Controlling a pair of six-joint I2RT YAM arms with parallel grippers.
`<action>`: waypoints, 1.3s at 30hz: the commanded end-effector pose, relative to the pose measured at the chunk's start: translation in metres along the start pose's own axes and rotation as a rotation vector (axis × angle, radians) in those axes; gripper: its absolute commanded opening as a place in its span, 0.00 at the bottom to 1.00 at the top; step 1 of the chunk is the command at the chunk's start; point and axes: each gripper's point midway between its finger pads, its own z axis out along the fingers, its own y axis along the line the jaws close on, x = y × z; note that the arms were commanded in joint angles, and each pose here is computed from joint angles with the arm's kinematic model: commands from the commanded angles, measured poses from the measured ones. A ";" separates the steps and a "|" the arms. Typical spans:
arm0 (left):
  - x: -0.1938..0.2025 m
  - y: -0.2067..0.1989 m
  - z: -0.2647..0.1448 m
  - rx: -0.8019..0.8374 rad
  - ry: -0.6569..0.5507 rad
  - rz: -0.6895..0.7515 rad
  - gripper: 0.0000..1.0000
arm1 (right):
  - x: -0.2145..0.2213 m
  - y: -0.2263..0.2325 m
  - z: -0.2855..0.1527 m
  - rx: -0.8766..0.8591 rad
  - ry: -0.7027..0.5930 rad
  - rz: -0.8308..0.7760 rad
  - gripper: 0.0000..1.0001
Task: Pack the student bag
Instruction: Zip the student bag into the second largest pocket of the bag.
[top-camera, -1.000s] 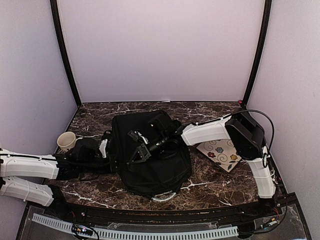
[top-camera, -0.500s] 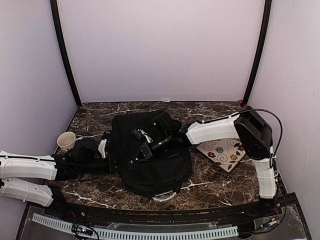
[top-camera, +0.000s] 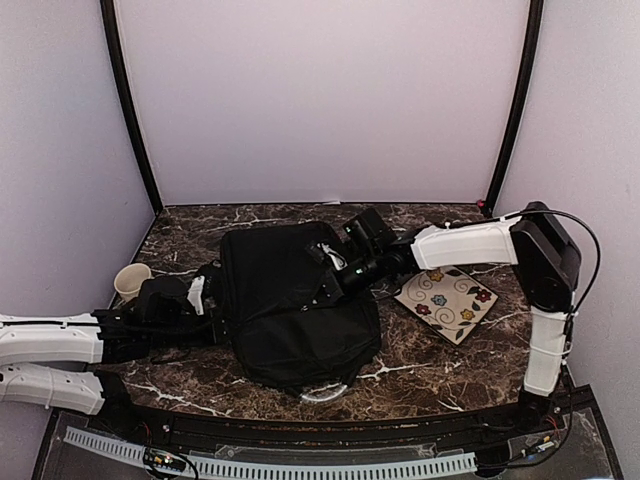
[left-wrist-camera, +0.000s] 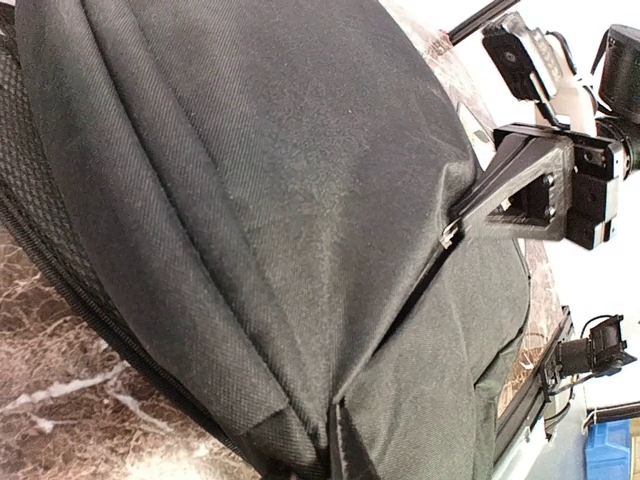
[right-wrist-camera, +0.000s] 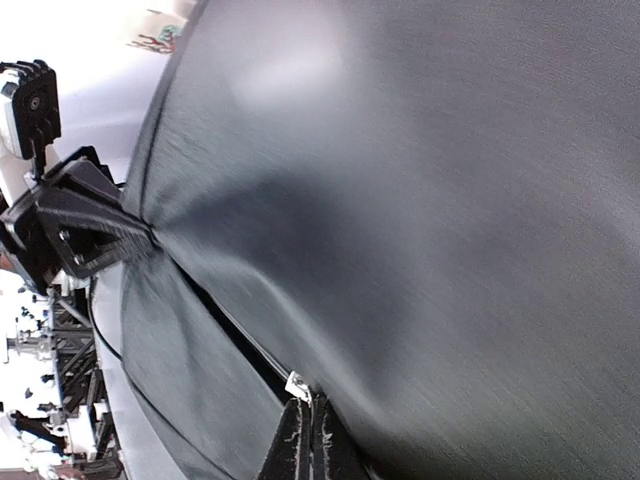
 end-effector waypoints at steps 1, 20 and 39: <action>0.009 0.011 -0.010 -0.043 0.018 0.043 0.00 | -0.028 -0.043 -0.059 0.154 -0.130 -0.030 0.00; 0.010 0.009 -0.004 -0.049 0.046 0.066 0.00 | -0.031 -0.086 -0.129 0.302 -0.184 -0.021 0.00; 0.008 -0.003 0.009 -0.009 0.068 0.098 0.00 | -0.030 -0.064 -0.131 0.282 -0.219 -0.115 0.17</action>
